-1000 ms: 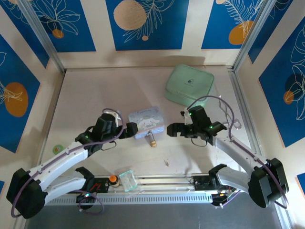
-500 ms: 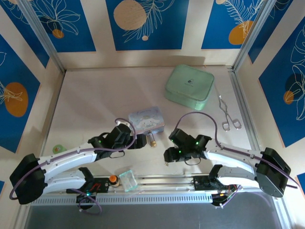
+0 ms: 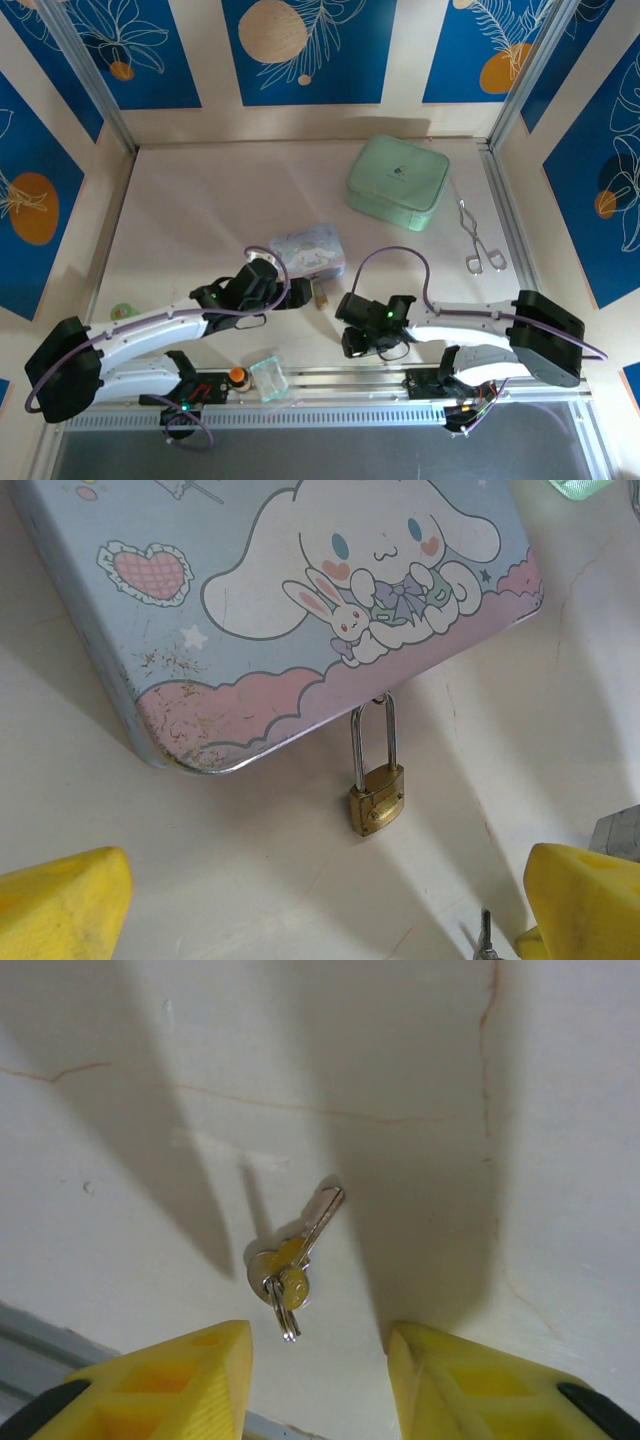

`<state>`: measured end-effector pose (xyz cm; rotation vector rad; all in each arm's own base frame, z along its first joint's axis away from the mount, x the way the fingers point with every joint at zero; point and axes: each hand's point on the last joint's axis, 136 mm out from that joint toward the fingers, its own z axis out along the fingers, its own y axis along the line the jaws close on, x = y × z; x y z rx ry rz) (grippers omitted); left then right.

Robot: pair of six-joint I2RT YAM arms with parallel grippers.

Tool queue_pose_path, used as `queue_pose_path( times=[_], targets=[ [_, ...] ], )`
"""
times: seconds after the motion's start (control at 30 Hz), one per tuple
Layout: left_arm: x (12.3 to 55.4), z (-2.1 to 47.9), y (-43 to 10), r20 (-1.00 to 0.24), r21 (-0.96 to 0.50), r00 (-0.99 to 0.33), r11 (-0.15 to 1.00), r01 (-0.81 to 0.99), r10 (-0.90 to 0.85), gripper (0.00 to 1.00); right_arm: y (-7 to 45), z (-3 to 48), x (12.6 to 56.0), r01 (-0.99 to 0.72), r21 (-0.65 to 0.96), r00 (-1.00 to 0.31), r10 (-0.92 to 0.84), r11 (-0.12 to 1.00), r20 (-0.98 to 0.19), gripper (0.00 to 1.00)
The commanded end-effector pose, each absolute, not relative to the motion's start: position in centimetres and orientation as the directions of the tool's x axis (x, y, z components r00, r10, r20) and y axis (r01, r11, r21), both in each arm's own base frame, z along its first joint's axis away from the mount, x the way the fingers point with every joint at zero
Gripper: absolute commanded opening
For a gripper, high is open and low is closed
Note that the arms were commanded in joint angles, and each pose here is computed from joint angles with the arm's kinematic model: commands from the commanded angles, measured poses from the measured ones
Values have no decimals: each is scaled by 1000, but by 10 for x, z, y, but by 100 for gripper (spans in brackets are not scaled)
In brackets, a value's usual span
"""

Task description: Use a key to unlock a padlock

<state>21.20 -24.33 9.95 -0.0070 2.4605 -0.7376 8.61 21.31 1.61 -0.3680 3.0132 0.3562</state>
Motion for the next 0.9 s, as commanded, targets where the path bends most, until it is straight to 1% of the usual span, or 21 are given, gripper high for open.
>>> queue_pose_path(
  times=[0.0, 0.03, 0.1, 0.4, 0.67, 0.77, 0.87],
  targets=[
    [214, 100, -248, -520, -524, -834, 840, 141, -184, 100, 223, 16, 94, -248, 197, -963, -220, 948, -152, 38],
    [214, 99, -249, -516, -524, -837, 840, 140, -183, 100, 225, 17, 95, -250, 191, -962, -222, 949, -156, 36],
    [214, 97, -250, -512, -528, -839, 838, 139, -183, 100, 228, 17, 97, -252, 180, -962, -224, 951, -159, 36],
    [212, 93, -245, -511, -521, -838, 844, 126, -190, 100, 236, 27, 101, -243, 180, -960, -210, 953, -187, 38],
    [212, 94, -241, -516, -518, -832, 847, 115, -202, 100, 231, 33, 106, -230, 150, -956, -194, 962, -221, 36],
    [212, 95, -241, -517, -522, -832, 845, 118, -204, 100, 232, 30, 105, -231, 147, -957, -197, 962, -210, 36],
    [212, 94, -240, -517, -519, -831, 847, 112, -206, 100, 226, 24, 104, -224, 91, -961, -205, 970, -184, 34]
  ],
)
